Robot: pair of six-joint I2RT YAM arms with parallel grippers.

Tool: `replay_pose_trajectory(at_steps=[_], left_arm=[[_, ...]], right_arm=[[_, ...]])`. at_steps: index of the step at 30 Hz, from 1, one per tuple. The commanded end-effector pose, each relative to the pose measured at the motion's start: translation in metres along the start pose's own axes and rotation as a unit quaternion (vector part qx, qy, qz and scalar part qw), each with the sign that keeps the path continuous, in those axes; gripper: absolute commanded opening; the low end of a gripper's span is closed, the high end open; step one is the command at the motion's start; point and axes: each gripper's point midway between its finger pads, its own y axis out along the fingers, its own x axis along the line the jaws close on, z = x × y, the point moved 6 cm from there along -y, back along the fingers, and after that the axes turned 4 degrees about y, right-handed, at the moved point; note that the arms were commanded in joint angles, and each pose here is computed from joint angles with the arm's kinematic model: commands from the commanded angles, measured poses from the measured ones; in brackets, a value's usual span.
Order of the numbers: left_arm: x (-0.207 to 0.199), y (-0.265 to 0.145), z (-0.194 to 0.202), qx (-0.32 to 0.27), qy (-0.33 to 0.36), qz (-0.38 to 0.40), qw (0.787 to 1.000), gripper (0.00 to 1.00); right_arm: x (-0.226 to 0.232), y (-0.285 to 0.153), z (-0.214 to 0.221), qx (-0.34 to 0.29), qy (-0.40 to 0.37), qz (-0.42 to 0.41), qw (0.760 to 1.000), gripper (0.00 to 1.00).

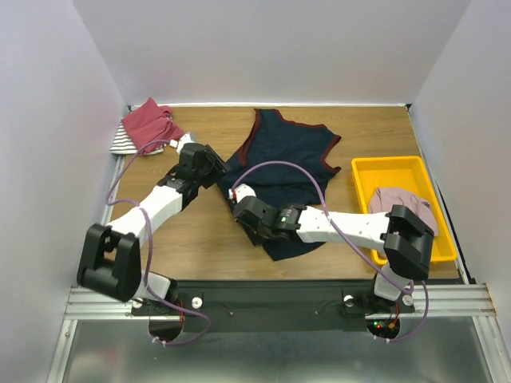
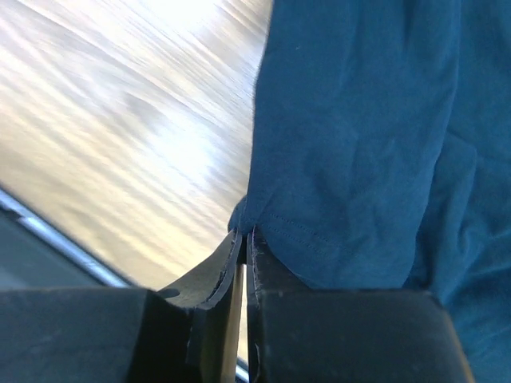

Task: Fold and stack the tank tops
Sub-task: Flatten the tank top out

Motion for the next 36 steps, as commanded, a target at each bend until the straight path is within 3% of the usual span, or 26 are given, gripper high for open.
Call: replay_pose_trajectory(at_steps=[1, 7, 12, 14, 15, 16, 19, 20, 28, 33, 36], left_arm=[[-0.007, -0.036, -0.024, -0.059, -0.002, 0.003, 0.998, 0.61], [0.021, -0.083, -0.025, -0.09, -0.027, -0.076, 0.993, 0.63], [0.04, -0.119, -0.029, -0.132, -0.045, -0.099, 0.985, 0.63], [0.045, -0.123, -0.025, -0.128, -0.043, -0.107, 0.985, 0.63], [0.048, -0.124, -0.022, -0.125, -0.043, -0.108, 0.985, 0.63], [0.05, -0.125, -0.019, -0.118, -0.041, -0.111, 0.986, 0.63], [0.06, -0.119, 0.001, -0.08, -0.041, -0.107, 0.99, 0.63], [0.066, -0.114, 0.016, -0.054, -0.046, -0.099, 0.993, 0.61], [0.089, -0.104, 0.056, 0.0, -0.065, -0.101, 0.993, 0.48], [0.096, -0.1, 0.082, 0.046, -0.059, -0.106, 0.992, 0.45], [0.096, -0.1, 0.1, 0.073, -0.053, -0.108, 0.99, 0.44]], right_arm=[[0.016, -0.02, -0.034, -0.042, 0.037, -0.057, 0.997, 0.09], [0.045, -0.019, -0.059, -0.063, 0.084, -0.147, 0.984, 0.06], [0.08, -0.03, -0.083, -0.081, 0.09, -0.267, 0.956, 0.08], [0.087, -0.031, -0.086, -0.077, 0.085, -0.287, 0.951, 0.19], [0.088, -0.031, -0.085, -0.075, 0.084, -0.291, 0.95, 0.33], [0.085, -0.03, -0.083, -0.075, 0.086, -0.284, 0.952, 0.4], [0.065, -0.033, -0.077, -0.1, 0.104, -0.232, 0.962, 0.56], [0.054, -0.028, -0.07, -0.105, 0.111, -0.199, 0.968, 0.58], [0.028, -0.002, -0.029, -0.071, 0.131, -0.122, 0.981, 0.54], [0.003, 0.023, -0.007, -0.05, 0.144, -0.062, 0.986, 0.52], [-0.011, 0.035, 0.001, -0.037, 0.147, -0.04, 0.988, 0.39]])
